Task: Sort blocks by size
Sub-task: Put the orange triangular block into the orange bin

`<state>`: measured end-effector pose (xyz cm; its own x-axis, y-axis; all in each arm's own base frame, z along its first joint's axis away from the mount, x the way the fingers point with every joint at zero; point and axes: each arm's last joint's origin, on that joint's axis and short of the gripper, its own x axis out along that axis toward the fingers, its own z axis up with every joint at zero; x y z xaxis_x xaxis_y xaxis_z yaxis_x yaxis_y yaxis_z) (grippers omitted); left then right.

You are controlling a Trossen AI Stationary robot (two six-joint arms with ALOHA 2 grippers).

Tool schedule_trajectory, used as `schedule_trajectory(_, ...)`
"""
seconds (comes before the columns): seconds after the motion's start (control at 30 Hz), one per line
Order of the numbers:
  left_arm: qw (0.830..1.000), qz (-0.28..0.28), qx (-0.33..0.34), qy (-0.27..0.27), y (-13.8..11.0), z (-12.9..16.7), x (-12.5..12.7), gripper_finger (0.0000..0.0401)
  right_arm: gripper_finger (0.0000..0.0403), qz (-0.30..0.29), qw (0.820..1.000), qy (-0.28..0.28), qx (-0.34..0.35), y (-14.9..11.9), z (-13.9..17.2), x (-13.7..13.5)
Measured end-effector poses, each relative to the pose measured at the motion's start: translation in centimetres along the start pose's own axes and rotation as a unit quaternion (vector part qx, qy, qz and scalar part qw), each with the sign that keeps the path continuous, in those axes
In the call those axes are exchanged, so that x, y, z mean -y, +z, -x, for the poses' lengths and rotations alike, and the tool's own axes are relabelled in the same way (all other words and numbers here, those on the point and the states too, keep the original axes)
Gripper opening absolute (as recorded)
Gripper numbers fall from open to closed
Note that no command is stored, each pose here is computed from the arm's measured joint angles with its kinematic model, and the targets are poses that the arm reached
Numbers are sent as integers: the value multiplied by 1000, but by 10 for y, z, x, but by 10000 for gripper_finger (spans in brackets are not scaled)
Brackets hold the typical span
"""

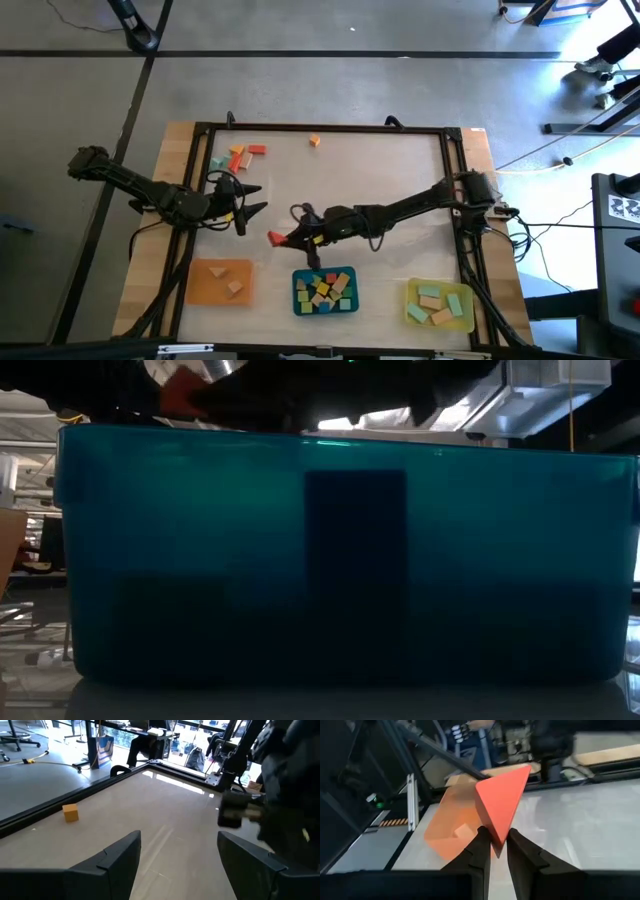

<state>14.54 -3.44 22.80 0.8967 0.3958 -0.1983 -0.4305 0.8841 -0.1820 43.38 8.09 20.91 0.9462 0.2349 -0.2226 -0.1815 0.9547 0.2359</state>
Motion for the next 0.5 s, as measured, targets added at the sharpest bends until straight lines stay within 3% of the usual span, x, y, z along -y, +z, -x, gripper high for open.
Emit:
schedule_trajectory(0.33,1000,0,1,1,0,0,0,250,57,16,997,78,-1,4,-59,-3)
schedule_trajectory(0.5,1000,3,0,1,0,0,0,250,57,36,993,107,-43,10,-82,-5)
